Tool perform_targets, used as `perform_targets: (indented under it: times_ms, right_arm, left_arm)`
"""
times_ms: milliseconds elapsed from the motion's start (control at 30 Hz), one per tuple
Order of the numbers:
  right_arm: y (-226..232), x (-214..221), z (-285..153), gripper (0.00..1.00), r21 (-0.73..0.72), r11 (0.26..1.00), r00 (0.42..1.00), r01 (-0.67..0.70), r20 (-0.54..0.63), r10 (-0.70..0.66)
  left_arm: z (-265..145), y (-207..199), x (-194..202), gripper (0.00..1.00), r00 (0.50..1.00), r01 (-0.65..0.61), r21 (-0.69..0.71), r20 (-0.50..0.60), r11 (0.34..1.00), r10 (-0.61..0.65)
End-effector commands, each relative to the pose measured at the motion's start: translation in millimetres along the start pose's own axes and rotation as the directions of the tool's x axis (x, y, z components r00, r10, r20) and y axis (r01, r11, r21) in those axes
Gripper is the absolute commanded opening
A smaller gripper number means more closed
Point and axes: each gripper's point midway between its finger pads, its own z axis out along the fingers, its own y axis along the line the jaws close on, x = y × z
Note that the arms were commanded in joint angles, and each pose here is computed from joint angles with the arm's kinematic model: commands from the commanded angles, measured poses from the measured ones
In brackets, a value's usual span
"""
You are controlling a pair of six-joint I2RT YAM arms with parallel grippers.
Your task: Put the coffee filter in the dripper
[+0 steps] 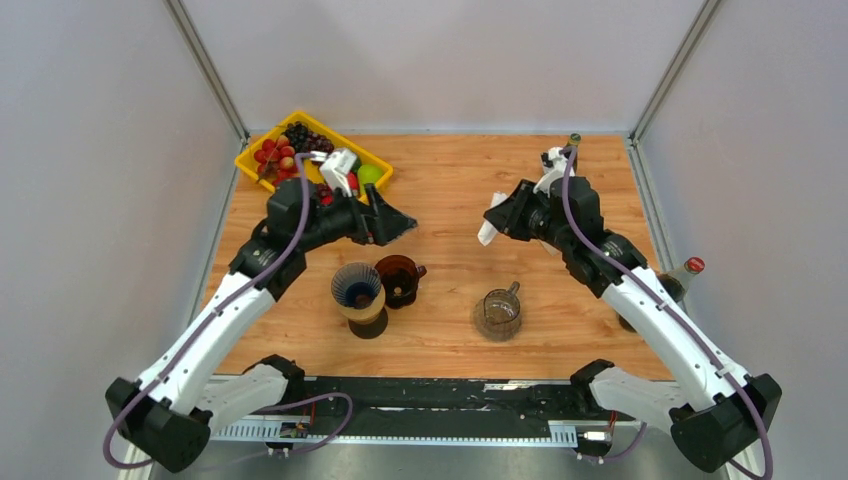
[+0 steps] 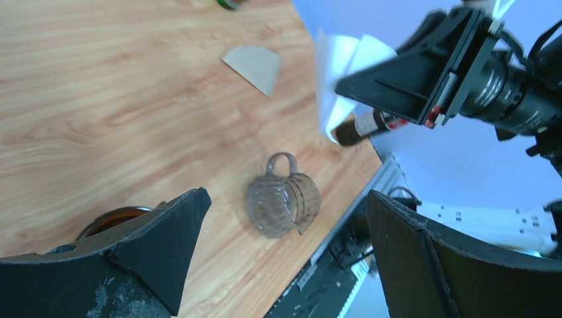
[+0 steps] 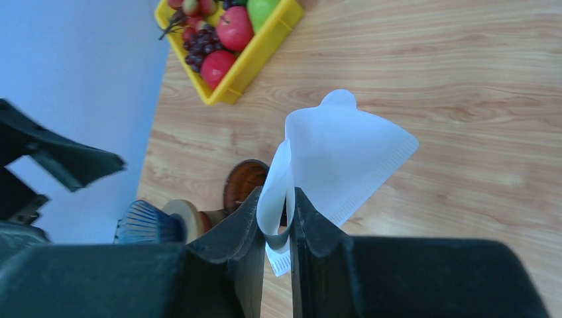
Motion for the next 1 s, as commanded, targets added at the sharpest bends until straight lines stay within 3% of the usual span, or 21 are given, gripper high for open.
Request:
perform_targets:
  times_ms: [0,133,433,633,867,967]
  right_arm:
    - [57.3,-32.1,-3.6,0.2,-0.173,0.983,0.991,-0.056,0.108,0.075]
    - [68.3,-34.0,-3.3,0.2,-0.207,0.974,0.985,-0.094,0.122,0.122]
    - [79.1,-25.7,3.1,0.2,-0.232,0.964,0.982,-0.131,0.104,0.159]
    - [77.9,-19.5,9.2,0.2,-0.221,0.966,0.984,-0.135,0.088,0.158]
    - [75.5,-18.2,11.7,0.22,-0.208,0.968,0.983,-0.138,0.09,0.159]
    - [75.7,-16.8,12.6,0.24,-0.209,0.969,0.984,-0.136,0.085,0.156]
  left_arm:
    - [26.1,-41.8,-1.6,1.0,0.997,-0.074,0.148,-0.023,0.986,0.078]
    - [50.9,-48.3,19.0,0.98,0.992,-0.037,0.205,-0.111,0.978,0.06]
    - [85.5,-57.8,35.2,0.91,0.984,-0.028,0.232,-0.163,0.972,0.067]
    - [100.4,-59.4,41.7,0.8,0.98,-0.011,0.238,-0.193,0.971,0.058]
    - [104.6,-59.9,42.0,0.58,0.98,-0.014,0.231,-0.19,0.973,0.059]
    - [106.3,-57.4,40.2,0.43,0.982,-0.017,0.216,-0.18,0.976,0.057]
